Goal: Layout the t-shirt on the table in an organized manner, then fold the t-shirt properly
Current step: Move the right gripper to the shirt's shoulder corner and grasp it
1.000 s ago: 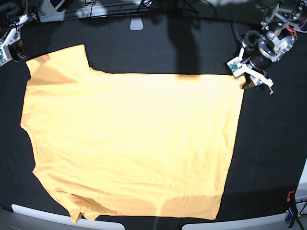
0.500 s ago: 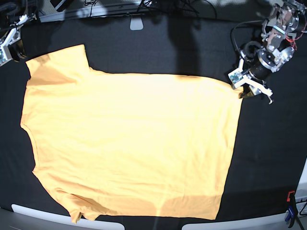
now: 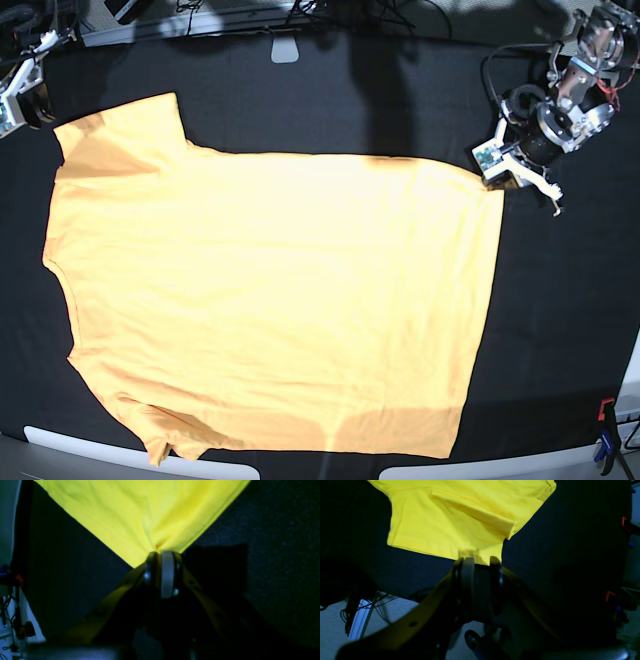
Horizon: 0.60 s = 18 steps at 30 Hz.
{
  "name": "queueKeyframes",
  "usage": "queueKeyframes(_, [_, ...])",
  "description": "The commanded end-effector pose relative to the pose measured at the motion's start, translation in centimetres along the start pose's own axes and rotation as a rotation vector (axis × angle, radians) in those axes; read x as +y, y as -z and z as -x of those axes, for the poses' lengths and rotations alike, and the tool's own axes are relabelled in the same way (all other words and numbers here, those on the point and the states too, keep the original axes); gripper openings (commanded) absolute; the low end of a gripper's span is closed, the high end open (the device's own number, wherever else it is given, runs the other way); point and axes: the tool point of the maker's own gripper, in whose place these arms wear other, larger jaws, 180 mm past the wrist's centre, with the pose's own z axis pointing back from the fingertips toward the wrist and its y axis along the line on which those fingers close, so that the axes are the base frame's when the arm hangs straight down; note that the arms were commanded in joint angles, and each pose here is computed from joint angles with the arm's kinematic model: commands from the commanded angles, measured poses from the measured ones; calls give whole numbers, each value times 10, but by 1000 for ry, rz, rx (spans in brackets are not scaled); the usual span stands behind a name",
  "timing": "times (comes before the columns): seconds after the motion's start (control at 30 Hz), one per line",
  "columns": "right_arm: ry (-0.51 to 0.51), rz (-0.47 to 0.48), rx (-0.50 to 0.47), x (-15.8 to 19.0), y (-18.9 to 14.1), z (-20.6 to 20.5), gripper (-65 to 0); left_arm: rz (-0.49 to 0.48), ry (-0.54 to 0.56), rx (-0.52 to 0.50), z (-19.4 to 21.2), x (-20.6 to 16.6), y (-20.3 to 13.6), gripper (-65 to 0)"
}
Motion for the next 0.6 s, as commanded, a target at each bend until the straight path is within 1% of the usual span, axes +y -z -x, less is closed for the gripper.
queueKeyframes(0.0, [-16, 7, -28, -3, -2, -9, -539, 41, 5, 52, 12, -8, -2, -650])
queueKeyframes(0.07, [-16, 7, -28, -3, -2, -9, -539, 47, -16, 64, 14, -10, -2, -650])
queueKeyframes(0.17, [-24, 5, -26, -3, -2, -8, -539, 53, -50, 45, 10, -11, -2, -650])
queueKeyframes(0.2, [-55, 0, -15, -2, -2, -7, -539, 54, -57, 37, 9, -11, -2, -650])
queueKeyframes(0.3, [-189, -25, 35, 1, -2, 2, -534, 53, -56, 39, 9, -11, -2, -650])
queueKeyframes(0.4, [-292, -31, 83, 0, -2, 10, -466, 54, -54, 41, 10, -10, -3, -650])
queueKeyframes(0.43, [-324, -54, 83, 3, -2, 10, -457, 54, -56, 40, 10, -10, -3, -650])
queueKeyframes(0.47, [-362, -55, 81, 1, -1, 7, -457, 55, -54, 41, 12, -10, -3, -650])
queueKeyframes(0.57, [-499, -23, 41, -9, 2, -8, -457, 53, -37, 45, 17, -6, -7, -650])
